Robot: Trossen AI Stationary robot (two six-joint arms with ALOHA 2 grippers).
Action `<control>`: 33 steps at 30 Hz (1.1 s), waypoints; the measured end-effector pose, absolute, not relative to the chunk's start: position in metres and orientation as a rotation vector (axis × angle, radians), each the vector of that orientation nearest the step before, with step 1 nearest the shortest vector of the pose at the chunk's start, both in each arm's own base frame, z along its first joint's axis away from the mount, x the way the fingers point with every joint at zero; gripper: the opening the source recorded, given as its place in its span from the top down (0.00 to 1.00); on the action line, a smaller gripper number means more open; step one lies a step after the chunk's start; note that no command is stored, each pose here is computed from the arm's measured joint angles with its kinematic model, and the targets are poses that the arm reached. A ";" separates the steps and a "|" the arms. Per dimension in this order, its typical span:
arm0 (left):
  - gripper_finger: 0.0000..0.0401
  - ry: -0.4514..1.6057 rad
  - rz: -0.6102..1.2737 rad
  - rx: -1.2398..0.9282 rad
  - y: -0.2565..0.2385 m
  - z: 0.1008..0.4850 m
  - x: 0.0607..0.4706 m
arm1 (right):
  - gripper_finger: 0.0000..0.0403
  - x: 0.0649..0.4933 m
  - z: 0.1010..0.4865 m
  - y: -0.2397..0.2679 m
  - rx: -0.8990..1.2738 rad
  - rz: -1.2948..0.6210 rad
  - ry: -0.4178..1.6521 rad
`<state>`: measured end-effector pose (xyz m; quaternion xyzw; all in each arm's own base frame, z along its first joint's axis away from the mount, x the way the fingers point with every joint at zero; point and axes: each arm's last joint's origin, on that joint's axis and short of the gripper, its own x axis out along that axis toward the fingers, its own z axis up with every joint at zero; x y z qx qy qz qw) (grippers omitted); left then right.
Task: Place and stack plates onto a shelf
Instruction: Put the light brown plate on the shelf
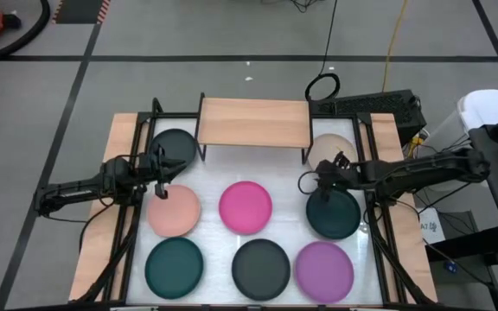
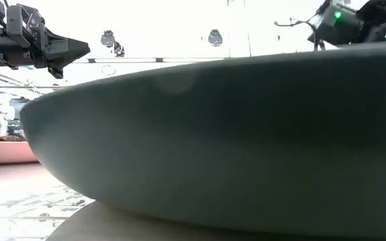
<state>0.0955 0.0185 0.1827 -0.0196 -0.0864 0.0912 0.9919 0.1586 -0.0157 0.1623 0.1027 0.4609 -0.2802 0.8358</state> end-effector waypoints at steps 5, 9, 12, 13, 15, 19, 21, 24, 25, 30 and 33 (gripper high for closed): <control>0.79 -0.173 0.183 -0.039 0.019 0.183 0.096 | 0.71 0.159 0.156 -0.023 0.226 -0.648 1.025; 0.79 -0.173 0.183 -0.039 0.019 0.183 0.096 | 0.71 0.161 0.151 -0.028 0.172 -0.708 1.055; 0.79 -0.173 0.183 -0.039 0.019 0.183 0.096 | 0.71 0.162 0.146 -0.031 0.163 -0.745 1.072; 0.79 -0.173 0.183 -0.039 0.019 0.183 0.096 | 0.71 0.163 0.145 -0.032 0.164 -0.757 1.074; 0.79 -0.173 0.182 -0.039 0.019 0.183 0.096 | 0.71 0.164 0.142 -0.033 0.167 -0.778 1.085; 0.79 -0.173 0.183 -0.039 0.019 0.183 0.096 | 0.71 0.166 0.134 -0.034 0.162 -0.789 1.123; 0.79 -0.173 0.183 -0.039 0.019 0.183 0.096 | 0.71 0.167 0.131 -0.034 0.156 -0.791 1.146; 0.79 -0.173 0.182 -0.039 0.019 0.183 0.096 | 0.73 0.168 0.127 -0.034 0.148 -0.793 1.175; 0.79 -0.173 0.182 -0.039 0.019 0.183 0.096 | 0.75 0.168 0.126 -0.034 0.146 -0.792 1.181; 0.79 -0.173 0.182 -0.039 0.019 0.183 0.096 | 0.95 0.168 0.126 -0.035 0.126 -0.790 1.182; 0.79 -0.173 0.182 -0.039 0.019 0.183 0.096 | 0.97 0.166 0.134 -0.036 0.105 -0.830 1.132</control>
